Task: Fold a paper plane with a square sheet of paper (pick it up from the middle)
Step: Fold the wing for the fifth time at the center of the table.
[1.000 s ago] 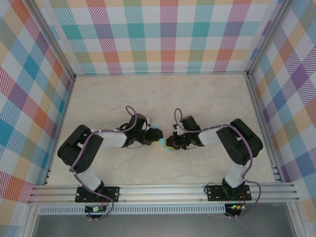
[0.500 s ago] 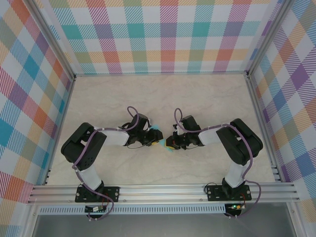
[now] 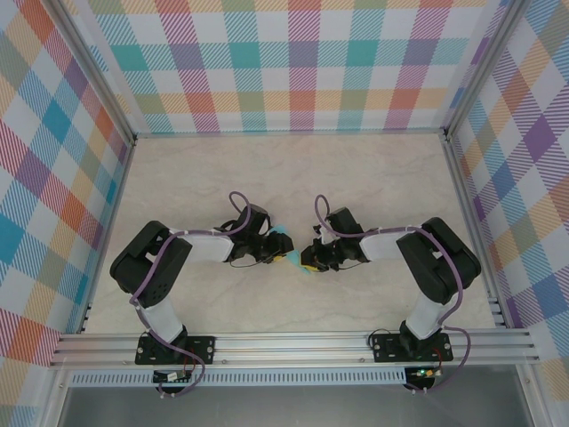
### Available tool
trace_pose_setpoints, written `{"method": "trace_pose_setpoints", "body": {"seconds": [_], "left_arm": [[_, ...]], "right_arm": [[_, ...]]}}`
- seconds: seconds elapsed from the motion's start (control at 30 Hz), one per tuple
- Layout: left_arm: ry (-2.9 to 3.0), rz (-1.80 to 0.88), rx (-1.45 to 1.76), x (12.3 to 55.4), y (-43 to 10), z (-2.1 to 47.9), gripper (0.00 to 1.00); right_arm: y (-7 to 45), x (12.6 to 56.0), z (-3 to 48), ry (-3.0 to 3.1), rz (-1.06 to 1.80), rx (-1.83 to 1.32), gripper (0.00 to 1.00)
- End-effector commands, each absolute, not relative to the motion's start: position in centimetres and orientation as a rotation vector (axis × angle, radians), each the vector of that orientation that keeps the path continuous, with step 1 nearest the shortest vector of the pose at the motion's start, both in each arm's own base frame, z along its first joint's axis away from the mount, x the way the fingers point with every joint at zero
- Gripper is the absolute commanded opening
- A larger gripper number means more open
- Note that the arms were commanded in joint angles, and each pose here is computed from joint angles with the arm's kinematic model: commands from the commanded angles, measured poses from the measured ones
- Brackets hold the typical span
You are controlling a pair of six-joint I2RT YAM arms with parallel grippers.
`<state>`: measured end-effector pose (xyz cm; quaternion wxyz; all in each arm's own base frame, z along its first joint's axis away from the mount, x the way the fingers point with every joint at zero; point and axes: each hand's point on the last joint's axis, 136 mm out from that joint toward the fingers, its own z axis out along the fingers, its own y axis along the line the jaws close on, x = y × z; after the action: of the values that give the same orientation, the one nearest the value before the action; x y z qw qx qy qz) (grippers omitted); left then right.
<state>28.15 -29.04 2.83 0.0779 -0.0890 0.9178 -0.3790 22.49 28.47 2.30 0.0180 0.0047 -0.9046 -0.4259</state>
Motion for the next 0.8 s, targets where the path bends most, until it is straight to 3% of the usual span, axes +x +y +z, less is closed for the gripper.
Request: {"method": "trace_pose_setpoints", "body": {"seconds": [0.0,0.3,0.53,0.77], "left_arm": [[2.841,-0.971,-0.35,27.3,-27.3,0.1,0.38],[2.849,-0.962,-0.362,27.3,-27.3,-0.2,0.38],[2.859,-0.951,-0.376,27.3,-27.2,-0.4,0.37],[2.865,-0.944,-0.391,27.3,-27.2,-0.5,0.36]], "right_arm": [[27.5,21.1,1.5,-2.786,-1.253,0.012,0.14],[26.7,21.1,0.0,-2.811,-1.135,-0.021,0.1],[26.4,22.0,3.8,-2.911,-1.171,0.048,0.19],[27.1,22.0,5.8,-2.968,-1.15,0.12,0.19]]}}
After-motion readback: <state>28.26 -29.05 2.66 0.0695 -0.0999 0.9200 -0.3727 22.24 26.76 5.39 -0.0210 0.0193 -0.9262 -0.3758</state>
